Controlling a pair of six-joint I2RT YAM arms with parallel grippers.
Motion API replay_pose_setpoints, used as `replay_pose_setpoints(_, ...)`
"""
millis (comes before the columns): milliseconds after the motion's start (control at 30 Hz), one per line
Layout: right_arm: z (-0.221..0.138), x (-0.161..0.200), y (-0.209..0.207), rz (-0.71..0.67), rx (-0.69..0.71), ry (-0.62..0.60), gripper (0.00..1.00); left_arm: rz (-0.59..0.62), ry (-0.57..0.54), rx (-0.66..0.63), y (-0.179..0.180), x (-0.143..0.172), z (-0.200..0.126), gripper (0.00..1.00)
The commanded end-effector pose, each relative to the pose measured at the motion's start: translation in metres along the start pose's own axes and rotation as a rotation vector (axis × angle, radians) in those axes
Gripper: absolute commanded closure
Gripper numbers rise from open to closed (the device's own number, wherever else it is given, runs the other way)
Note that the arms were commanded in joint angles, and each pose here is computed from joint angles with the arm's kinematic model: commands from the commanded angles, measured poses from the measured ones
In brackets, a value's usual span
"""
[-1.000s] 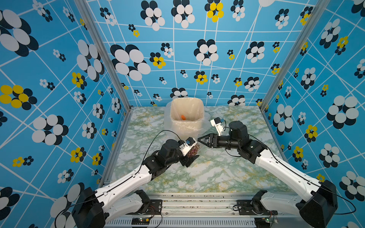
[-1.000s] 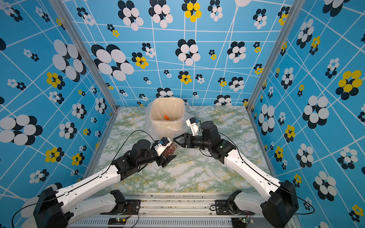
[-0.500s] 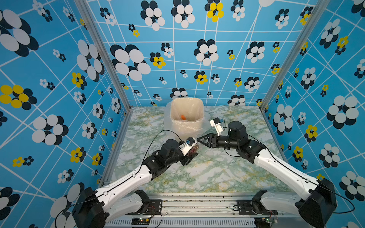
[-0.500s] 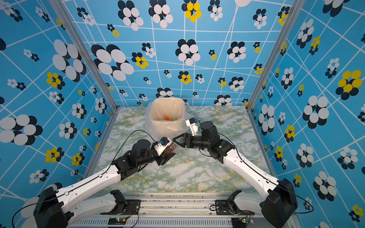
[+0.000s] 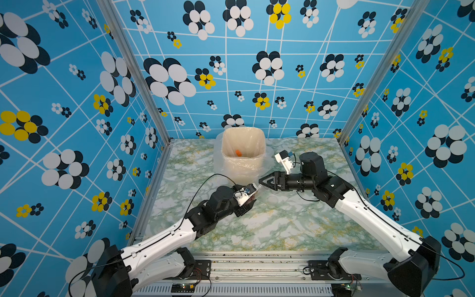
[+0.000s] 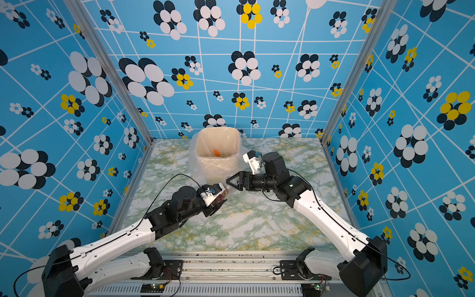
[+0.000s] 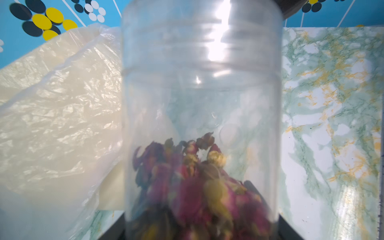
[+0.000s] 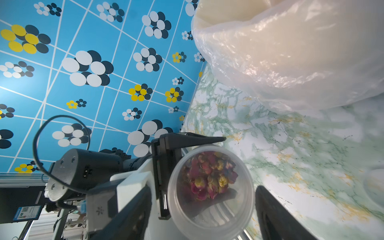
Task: Empty the moldy dried flower tea in the jars
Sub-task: Pick up the jar from the center of the board, then unscrew the lid from the jar.
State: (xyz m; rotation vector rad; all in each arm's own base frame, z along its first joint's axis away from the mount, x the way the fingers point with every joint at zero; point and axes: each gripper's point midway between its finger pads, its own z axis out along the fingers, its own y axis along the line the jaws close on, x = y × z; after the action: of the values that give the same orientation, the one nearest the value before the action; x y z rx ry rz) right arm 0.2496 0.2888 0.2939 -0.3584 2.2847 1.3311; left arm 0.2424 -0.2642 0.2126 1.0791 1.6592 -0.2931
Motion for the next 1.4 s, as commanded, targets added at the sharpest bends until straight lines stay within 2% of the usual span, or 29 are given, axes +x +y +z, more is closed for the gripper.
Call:
replay_pose_setpoints(0, -0.002, 0.019, 0.001, 0.026, -0.004, 0.117, 0.16, 0.110, 0.011, -0.123, 0.016, 0.001, -0.005, 0.67)
replay_pose_setpoints(133, 0.001, 0.027, -0.007, 0.036, 0.033, 0.175, 0.14, 0.163, -0.005, -0.154, 0.015, -0.003, -0.007, 0.69)
replay_pose_setpoints(333, 0.010, 0.032, -0.015, 0.064, 0.035, 0.221, 0.15, 0.196, -0.025, -0.166, 0.011, -0.006, -0.008, 0.71)
replay_pose_setpoints(733, 0.018, 0.033, -0.010, 0.067, -0.033, 0.232, 0.36, 0.195, -0.038, -0.142, 0.005, -0.007, -0.006, 0.71)
replay_pose_setpoints(833, 0.020, 0.033, -0.008, 0.049, -0.059, 0.223, 0.46, 0.175, -0.054, -0.115, 0.000, -0.009, -0.006, 0.72)
replay_pose_setpoints(933, 0.021, 0.032, -0.010, -0.010, -0.065, 0.207, 0.56, 0.139, -0.078, -0.063, -0.008, -0.013, -0.007, 0.76)
replay_pose_setpoints(1067, 0.021, 0.034, -0.012, -0.116, -0.077, 0.188, 0.61, 0.081, -0.096, 0.054, -0.026, -0.018, -0.007, 0.79)
replay_pose_setpoints(1167, 0.019, 0.035, -0.016, -0.232, -0.070, 0.165, 0.62, 0.027, -0.114, 0.158, -0.039, -0.024, -0.011, 0.82)
replay_pose_setpoints(1367, 0.013, 0.046, -0.033, -0.548, -0.016, 0.181, 0.62, -0.091, -0.133, 0.381, -0.060, -0.037, -0.024, 0.84)
